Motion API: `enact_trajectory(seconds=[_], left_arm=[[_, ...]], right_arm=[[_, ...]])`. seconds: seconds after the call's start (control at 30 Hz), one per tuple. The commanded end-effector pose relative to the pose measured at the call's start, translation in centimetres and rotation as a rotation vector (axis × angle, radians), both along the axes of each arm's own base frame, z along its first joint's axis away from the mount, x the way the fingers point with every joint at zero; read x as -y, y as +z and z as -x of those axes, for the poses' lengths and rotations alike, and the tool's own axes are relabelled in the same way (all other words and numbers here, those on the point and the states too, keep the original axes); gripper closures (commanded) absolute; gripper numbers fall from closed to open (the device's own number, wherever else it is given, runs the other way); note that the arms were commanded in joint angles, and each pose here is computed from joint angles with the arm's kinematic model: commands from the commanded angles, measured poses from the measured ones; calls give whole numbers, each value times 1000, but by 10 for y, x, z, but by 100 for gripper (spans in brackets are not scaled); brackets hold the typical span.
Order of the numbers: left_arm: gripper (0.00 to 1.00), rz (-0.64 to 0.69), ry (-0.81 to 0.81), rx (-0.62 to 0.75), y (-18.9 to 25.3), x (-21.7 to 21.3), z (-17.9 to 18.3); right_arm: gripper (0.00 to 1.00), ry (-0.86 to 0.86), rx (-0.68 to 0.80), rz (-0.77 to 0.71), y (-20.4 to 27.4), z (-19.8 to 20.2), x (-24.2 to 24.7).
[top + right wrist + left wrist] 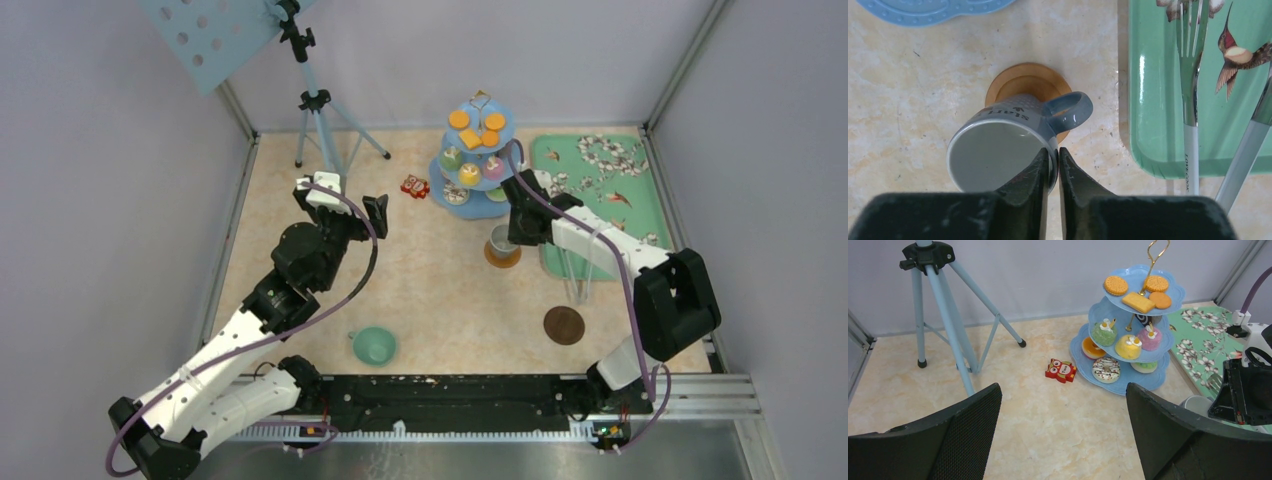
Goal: Serve the afternoon tea
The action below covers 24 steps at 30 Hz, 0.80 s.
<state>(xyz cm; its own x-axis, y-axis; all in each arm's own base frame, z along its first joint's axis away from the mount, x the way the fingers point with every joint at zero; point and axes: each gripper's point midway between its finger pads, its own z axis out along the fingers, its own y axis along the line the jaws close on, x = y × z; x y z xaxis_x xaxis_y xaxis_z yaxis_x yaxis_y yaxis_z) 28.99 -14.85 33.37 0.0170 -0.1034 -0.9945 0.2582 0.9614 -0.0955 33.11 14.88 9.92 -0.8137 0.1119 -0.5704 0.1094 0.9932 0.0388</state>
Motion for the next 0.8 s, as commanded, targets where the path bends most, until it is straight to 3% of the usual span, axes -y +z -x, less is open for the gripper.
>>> enact_trajectory(seconds=[0.0, 0.23, 0.3, 0.4, 0.53, 0.63, 0.77], left_arm=[[1, 28, -4, 32, 11, 2, -2], [1, 26, -9, 28, 10, 4, -3], [1, 28, -11, 29, 10, 4, -2], [1, 26, -10, 30, 11, 3, -2], [1, 33, -14, 36, 13, 3, -1], [1, 32, -8, 38, 14, 2, -1], [1, 32, -14, 35, 12, 4, -1]], right_arm=[[85, -4, 52, -8, 26, -9, 1], [57, 20, 123, -2, 89, 6, 15], [54, 54, 111, -20, 96, 25, 18], [54, 59, 3, -22, 68, 76, 29], [62, 32, -125, -52, 12, 146, 33], [71, -50, -162, -76, -14, 166, 41], [78, -212, -101, -72, -34, 168, 61]])
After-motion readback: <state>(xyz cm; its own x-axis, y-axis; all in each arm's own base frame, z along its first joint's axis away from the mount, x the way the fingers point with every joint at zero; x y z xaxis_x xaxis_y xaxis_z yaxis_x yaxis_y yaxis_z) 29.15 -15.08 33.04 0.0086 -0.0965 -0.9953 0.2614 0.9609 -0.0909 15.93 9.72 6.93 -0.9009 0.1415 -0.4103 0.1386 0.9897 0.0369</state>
